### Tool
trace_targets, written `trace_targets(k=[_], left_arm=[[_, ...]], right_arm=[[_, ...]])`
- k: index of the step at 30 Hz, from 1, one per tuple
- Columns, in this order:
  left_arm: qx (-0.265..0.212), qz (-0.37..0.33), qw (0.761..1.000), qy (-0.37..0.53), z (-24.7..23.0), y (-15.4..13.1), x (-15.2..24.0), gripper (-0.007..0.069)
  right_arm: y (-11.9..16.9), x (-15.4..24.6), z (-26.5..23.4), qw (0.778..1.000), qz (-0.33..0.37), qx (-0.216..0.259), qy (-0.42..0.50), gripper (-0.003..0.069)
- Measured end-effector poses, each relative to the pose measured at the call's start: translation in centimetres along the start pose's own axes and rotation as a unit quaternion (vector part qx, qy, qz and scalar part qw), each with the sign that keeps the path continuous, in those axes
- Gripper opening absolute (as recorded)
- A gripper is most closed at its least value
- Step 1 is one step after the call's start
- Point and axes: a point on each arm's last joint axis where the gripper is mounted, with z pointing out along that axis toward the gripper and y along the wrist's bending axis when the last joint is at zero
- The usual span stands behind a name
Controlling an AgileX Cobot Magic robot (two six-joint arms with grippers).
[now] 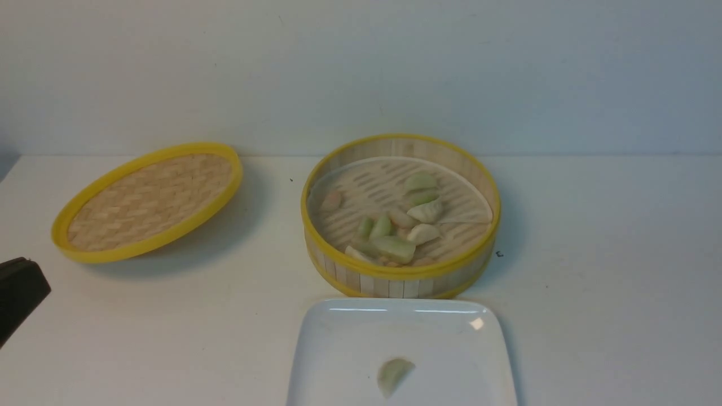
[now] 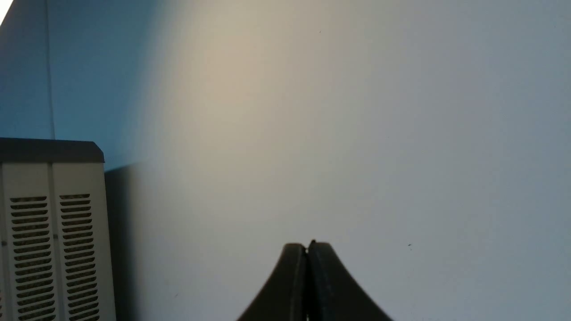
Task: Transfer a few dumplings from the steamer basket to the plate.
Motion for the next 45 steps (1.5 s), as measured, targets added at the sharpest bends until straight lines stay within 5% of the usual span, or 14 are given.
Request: trace_targets(k=[7,13,20,45], left_arm=[[-0.02,0.073,0.997,-0.001,0.1,0.5,2.3,-0.0006],[-0.125,0.122,0.984,-0.031,-0.4,2.4,7.7,-0.0006],[-0.215,0.095,0.971,0.033,0.5,4.7,14.1,-0.0006],[-0.221,0.086,0.968,0.082,0.4,4.9,15.3,-0.0006]], right_arm=[[0.0,0.0,0.0,1.0,-0.001,0.0,0.0,-0.0015],[0.0,0.0,0.0,1.0,-0.001,0.0,0.0,-0.0015],[0.0,0.0,0.0,1.0,-0.001,0.0,0.001,-0.0015],[0.0,0.0,0.0,1.0,-0.001,0.001,0.001,-0.0015]])
